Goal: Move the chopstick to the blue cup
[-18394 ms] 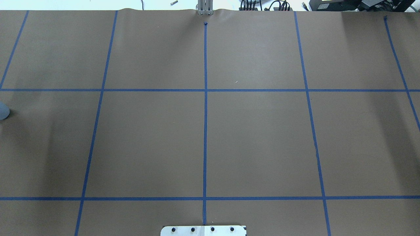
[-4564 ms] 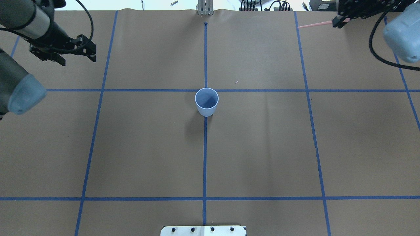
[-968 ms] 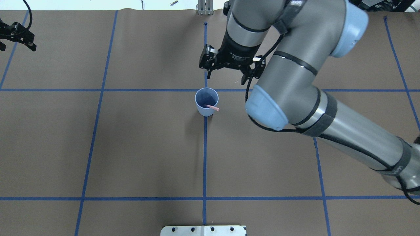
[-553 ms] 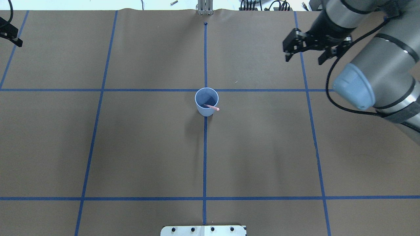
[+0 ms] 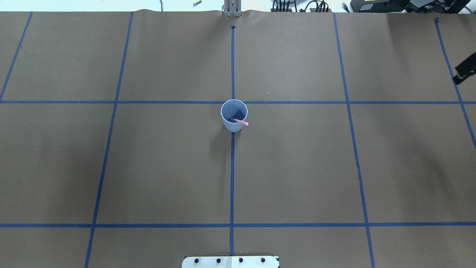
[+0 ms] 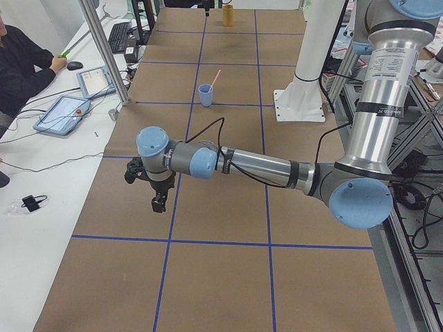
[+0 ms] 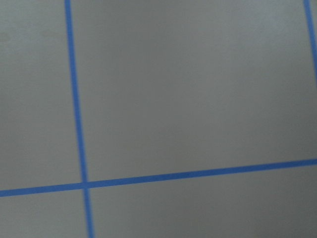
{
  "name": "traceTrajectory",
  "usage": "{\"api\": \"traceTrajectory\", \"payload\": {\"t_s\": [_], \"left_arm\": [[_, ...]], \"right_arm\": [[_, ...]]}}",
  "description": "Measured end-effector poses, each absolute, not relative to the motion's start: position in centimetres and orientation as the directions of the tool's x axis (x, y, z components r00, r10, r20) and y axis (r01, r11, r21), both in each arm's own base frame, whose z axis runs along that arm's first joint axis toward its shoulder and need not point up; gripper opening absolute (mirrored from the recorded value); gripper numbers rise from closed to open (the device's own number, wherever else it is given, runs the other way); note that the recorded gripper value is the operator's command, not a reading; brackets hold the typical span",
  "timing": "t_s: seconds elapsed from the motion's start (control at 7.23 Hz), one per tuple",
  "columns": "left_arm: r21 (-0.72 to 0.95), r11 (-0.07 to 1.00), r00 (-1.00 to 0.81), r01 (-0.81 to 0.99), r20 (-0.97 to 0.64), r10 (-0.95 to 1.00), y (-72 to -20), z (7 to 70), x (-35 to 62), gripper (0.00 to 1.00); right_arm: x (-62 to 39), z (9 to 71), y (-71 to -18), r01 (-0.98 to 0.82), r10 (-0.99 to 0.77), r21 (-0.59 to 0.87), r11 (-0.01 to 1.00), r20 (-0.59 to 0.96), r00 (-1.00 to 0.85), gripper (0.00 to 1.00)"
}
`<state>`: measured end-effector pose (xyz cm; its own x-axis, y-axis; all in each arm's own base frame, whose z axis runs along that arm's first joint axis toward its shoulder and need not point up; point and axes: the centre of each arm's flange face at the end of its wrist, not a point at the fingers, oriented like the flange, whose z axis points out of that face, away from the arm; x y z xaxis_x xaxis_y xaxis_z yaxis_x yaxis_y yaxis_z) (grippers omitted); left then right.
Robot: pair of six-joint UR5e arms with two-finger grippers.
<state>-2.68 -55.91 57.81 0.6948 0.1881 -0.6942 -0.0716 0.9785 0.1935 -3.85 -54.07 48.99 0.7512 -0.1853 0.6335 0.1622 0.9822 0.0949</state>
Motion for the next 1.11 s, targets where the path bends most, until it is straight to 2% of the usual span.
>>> {"api": "traceTrajectory", "payload": {"t_s": [0.14, 0.41, 0.55, 0.83, 1.11], "left_arm": [[0.195, 0.978, 0.699, -0.07, -0.69, 0.188, -54.1, 59.9, -5.0, 0.99], [0.167, 0.985, 0.706, -0.043, -0.693, 0.148, -51.5, 62.5, -7.5, 0.99], [0.154, 0.987, 0.706, -0.038, -0.695, 0.136, -50.8, 63.3, -7.8, 0.99], [0.145, 0.989, 0.707, -0.037, -0.696, 0.129, -50.5, 63.7, -7.9, 0.99], [0.14, 0.99, 0.707, -0.031, -0.697, 0.121, -50.6, 63.4, -7.9, 0.99]], "right_arm": [[0.2, 54.3, -52.9, 0.183, -0.187, 0.071, 0.98, 0.63, 0.754, 1.0], [5.1, 61.0, -51.1, 0.162, -0.121, -0.005, 0.987, 0.642, 0.757, 1.0], [6.8, 62.1, -50.5, 0.133, -0.086, -0.023, 0.991, 0.65, 0.755, 1.0], [8.4, 60.8, -50.4, 0.1, -0.097, 0.034, 0.994, 0.658, 0.747, 1.0], [8.6, 62.3, -48.7, 0.092, -0.116, 0.071, 0.993, 0.657, 0.745, 1.0]]}}
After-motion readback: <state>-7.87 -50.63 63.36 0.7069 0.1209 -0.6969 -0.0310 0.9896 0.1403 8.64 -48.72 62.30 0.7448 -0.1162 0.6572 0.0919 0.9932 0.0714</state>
